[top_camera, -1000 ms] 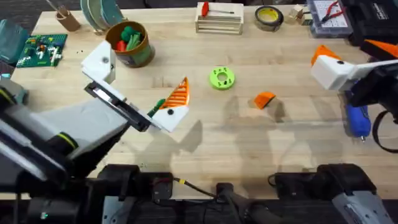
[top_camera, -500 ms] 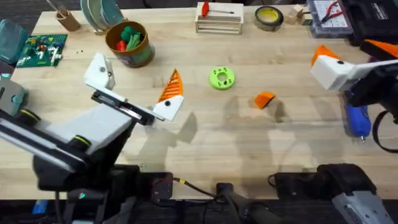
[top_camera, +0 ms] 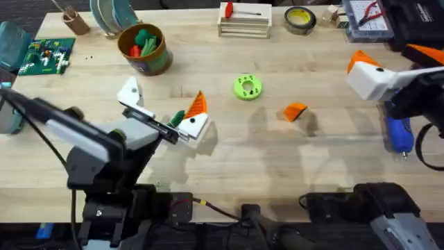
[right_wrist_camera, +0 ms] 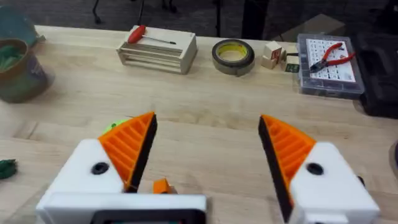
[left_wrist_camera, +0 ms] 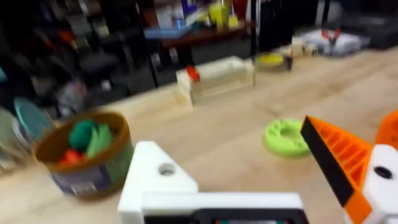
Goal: Pick up the gripper from the table and insert it into the empty holder that is missing its gripper. Then pick up a screw, insert it into the mounting hole, and use the screwdriver to tighten it. Finally, clean up the table by picking up the vegetable and placing it into the bucket.
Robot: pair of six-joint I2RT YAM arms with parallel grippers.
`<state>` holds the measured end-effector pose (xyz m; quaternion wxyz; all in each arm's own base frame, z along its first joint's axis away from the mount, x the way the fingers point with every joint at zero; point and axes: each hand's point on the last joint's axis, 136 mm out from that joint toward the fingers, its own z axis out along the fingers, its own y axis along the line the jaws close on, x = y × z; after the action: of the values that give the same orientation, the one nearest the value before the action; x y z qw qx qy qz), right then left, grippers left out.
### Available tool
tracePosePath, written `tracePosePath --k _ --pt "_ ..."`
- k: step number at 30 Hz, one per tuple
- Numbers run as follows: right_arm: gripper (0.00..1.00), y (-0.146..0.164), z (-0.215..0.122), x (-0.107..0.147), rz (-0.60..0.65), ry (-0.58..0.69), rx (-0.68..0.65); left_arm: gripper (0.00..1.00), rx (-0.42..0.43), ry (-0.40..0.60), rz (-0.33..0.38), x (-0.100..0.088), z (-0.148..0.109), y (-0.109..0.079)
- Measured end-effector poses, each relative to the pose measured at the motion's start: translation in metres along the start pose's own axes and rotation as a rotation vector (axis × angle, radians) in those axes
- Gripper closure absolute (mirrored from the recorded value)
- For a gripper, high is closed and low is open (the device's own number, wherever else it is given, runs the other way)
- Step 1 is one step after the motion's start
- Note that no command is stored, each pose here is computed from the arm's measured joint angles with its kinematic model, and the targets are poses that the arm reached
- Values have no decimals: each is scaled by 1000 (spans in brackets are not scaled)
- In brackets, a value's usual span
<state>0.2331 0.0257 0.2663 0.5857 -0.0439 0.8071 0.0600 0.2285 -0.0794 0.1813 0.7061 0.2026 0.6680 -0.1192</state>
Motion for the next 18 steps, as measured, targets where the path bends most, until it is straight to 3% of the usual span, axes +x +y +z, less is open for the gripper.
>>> tracePosePath --k 3,18 --pt "10 0 0 0 0 0 0 8 7 70 -32 18 -1 -2" --pt "10 0 0 0 0 0 0 8 7 71 -33 18 -1 -2"
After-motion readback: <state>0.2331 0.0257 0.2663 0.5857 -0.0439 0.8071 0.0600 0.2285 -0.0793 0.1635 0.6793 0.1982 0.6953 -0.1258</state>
